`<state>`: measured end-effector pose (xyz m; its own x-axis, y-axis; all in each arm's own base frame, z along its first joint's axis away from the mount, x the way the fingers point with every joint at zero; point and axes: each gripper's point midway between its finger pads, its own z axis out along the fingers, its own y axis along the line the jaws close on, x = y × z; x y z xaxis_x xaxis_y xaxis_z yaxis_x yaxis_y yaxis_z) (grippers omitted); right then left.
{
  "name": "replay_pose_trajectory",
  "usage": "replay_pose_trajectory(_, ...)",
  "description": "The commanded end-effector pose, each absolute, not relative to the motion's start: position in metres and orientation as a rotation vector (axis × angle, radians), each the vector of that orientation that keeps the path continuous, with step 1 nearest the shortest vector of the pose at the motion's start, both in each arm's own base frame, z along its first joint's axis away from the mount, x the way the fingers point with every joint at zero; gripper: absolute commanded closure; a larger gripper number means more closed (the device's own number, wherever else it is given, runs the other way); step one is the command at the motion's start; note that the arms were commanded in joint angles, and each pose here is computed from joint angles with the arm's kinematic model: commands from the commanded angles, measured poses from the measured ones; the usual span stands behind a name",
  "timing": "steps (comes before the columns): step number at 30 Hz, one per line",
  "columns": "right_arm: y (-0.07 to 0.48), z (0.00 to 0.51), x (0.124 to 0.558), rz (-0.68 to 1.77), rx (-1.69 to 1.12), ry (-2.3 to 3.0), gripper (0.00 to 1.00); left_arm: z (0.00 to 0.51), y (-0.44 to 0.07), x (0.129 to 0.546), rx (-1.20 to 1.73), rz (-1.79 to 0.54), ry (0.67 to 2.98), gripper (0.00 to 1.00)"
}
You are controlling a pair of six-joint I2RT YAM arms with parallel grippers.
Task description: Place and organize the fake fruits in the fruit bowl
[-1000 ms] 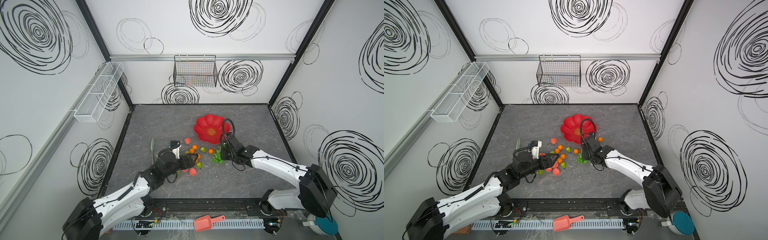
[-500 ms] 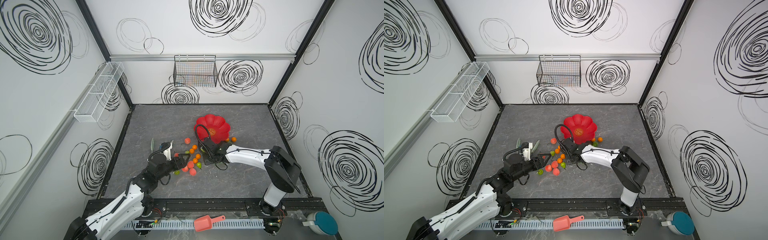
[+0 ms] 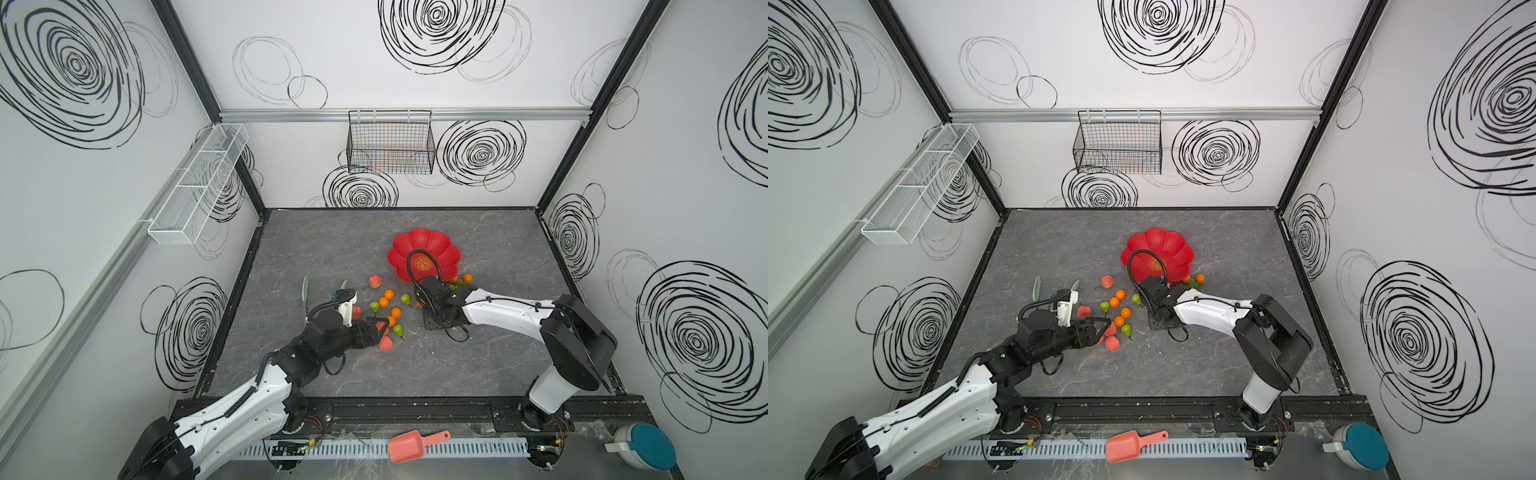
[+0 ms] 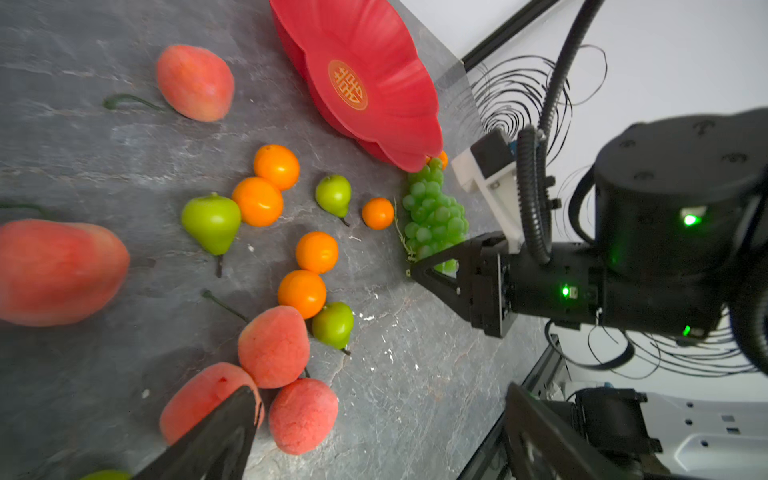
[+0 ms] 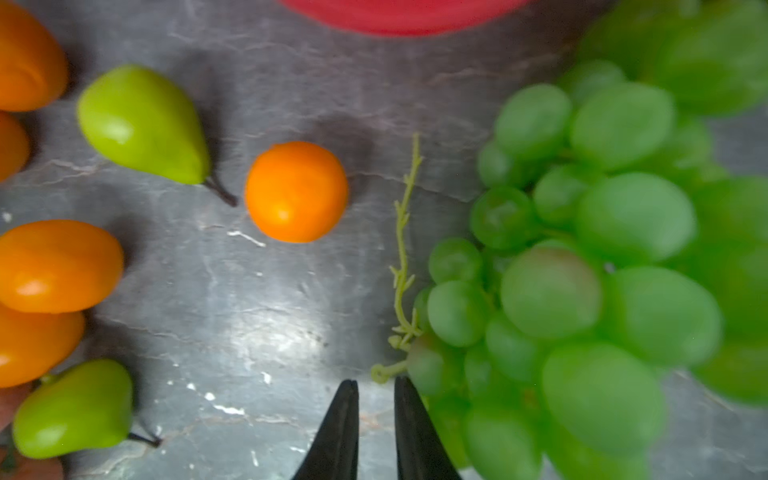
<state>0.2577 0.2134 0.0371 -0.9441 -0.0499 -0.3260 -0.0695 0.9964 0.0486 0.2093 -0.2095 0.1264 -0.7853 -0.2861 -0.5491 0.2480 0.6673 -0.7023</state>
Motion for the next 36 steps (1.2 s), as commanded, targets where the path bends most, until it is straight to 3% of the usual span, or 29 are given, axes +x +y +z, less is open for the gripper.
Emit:
replay_pose_trajectory(1,0.182,0.045,0.255,-0.005,0.017,2.804,0.79,0.15,-0.227,0.212,0.043,-1.075,2.159,0.04)
replay_pose_trajectory(12,0.2,0.097,0.276,0.196,-0.116,2.678,0.76,0.155,-0.257,0.207,0.052,-1.202,2.147,0.04)
replay_pose_trajectory(24,0.22,0.059,0.268,-0.027,-0.466,2.794,0.76,0.155,-0.232,0.22,-0.071,-1.257,2.126,0.04)
replay_pose_trajectory(36,0.206,0.034,0.281,-0.175,-0.503,2.829,0.71,0.15,-0.204,0.221,-0.169,-1.29,2.099,0.04)
